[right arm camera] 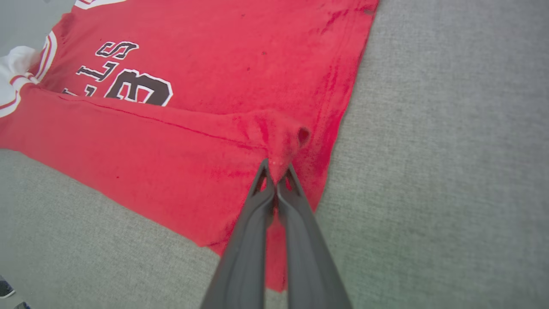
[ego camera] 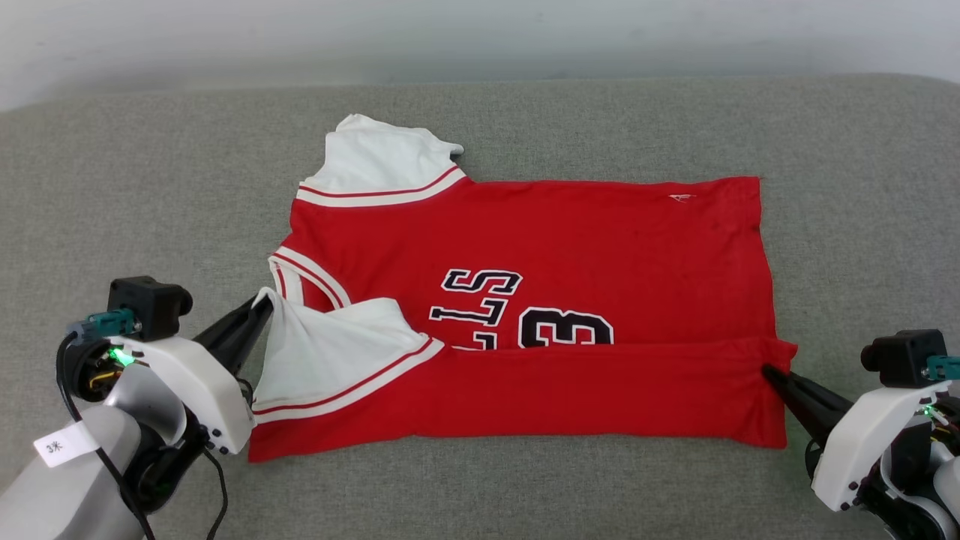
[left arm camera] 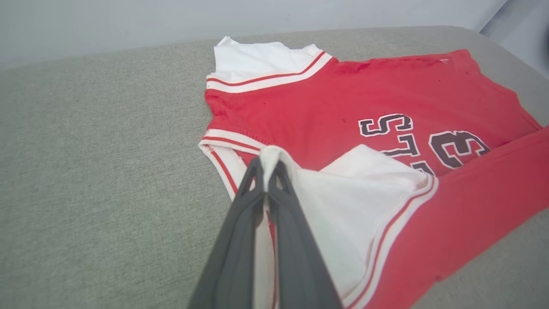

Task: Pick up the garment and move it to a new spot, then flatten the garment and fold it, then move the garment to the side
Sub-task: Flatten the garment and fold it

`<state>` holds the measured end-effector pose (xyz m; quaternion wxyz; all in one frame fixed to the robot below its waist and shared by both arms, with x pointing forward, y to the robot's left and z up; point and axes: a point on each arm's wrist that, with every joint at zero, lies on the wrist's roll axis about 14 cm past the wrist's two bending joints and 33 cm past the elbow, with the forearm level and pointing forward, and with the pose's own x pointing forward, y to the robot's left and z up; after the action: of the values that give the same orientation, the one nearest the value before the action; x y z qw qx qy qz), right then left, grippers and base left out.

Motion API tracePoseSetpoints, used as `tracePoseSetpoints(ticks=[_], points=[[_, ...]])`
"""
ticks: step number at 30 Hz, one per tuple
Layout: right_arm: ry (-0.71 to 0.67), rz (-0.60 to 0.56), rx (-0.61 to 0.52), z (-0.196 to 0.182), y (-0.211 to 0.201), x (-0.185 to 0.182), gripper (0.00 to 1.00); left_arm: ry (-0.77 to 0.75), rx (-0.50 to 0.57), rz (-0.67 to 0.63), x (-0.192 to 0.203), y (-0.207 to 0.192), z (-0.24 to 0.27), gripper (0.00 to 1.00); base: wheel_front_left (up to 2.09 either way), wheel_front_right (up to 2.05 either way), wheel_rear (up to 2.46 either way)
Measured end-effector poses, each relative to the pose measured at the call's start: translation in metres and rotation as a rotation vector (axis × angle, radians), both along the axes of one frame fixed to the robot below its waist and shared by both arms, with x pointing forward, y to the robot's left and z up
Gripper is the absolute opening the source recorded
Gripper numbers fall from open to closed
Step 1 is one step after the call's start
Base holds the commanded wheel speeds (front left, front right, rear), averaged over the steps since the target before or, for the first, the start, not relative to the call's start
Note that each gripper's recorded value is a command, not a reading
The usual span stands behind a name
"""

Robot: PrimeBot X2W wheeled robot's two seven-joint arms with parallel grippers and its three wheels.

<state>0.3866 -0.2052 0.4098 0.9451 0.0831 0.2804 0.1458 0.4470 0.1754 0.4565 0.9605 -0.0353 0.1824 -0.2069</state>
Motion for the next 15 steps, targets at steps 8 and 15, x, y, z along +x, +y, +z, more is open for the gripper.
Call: tracePoseSetpoints(ticks=[8, 15], points=[[0.033, -0.012, -0.014, -0.016, -0.005, 0.010, 0.00, 0.040, 0.013, 0.011, 0.016, 0.003, -0.022, 0.00, 0.00, 0.00, 0.00], [0.055, -0.012, -0.029, -0.027, -0.005, 0.010, 0.00, 0.112, 0.029, 0.001, 0.009, -0.002, -0.050, 0.00, 0.00, 0.00, 0.00]])
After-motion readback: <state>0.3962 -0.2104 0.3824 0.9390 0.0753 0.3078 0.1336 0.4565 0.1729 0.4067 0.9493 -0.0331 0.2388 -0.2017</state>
